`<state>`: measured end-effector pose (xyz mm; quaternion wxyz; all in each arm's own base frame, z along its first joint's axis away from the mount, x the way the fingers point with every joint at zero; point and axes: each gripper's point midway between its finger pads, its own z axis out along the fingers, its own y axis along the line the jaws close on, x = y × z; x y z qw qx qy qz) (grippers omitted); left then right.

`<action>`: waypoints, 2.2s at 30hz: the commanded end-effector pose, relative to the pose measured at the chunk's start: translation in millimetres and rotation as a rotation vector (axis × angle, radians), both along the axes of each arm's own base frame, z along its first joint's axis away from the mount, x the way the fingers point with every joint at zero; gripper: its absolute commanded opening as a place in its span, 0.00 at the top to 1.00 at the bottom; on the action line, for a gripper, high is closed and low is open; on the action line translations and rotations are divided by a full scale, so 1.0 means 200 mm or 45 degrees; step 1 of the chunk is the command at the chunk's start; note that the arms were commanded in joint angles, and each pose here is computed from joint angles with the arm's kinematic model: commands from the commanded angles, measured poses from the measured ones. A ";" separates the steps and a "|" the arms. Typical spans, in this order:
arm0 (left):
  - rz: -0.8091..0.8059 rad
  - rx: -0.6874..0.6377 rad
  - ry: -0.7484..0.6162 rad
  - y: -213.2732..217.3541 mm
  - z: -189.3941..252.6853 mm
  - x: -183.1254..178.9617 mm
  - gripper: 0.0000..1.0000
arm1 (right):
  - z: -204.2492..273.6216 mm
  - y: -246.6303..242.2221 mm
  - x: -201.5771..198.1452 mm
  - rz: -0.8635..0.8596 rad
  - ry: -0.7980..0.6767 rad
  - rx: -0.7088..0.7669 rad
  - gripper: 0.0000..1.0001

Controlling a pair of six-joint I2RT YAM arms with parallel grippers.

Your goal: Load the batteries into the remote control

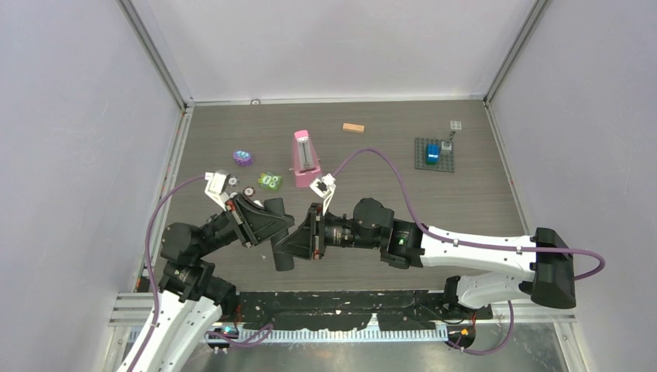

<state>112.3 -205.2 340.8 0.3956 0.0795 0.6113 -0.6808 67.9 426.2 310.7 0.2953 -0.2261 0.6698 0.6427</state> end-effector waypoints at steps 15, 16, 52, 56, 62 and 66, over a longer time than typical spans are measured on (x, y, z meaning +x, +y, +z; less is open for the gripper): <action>0.503 0.466 0.357 0.22 -0.45 0.18 0.00 | -0.53 -0.54 0.42 -0.620 -0.011 -0.634 0.95; 0.556 0.510 0.418 0.26 -0.50 0.19 0.00 | -0.59 -0.63 0.49 -0.695 -0.006 -0.711 0.94; 0.883 0.924 0.774 0.62 -0.72 0.01 0.00 | -1.40 -0.70 1.10 -0.890 -0.104 -1.771 0.91; 0.889 0.940 0.689 0.63 -0.71 0.01 0.00 | -1.44 -0.65 1.06 -0.844 -0.058 -1.734 0.82; 0.975 0.912 0.577 0.70 -0.67 0.00 0.00 | -1.37 -0.54 1.01 -0.789 0.017 -1.536 0.49; 0.946 0.941 0.577 0.69 -0.67 -0.02 0.00 | -1.24 -0.50 0.97 -0.756 0.034 -1.404 0.32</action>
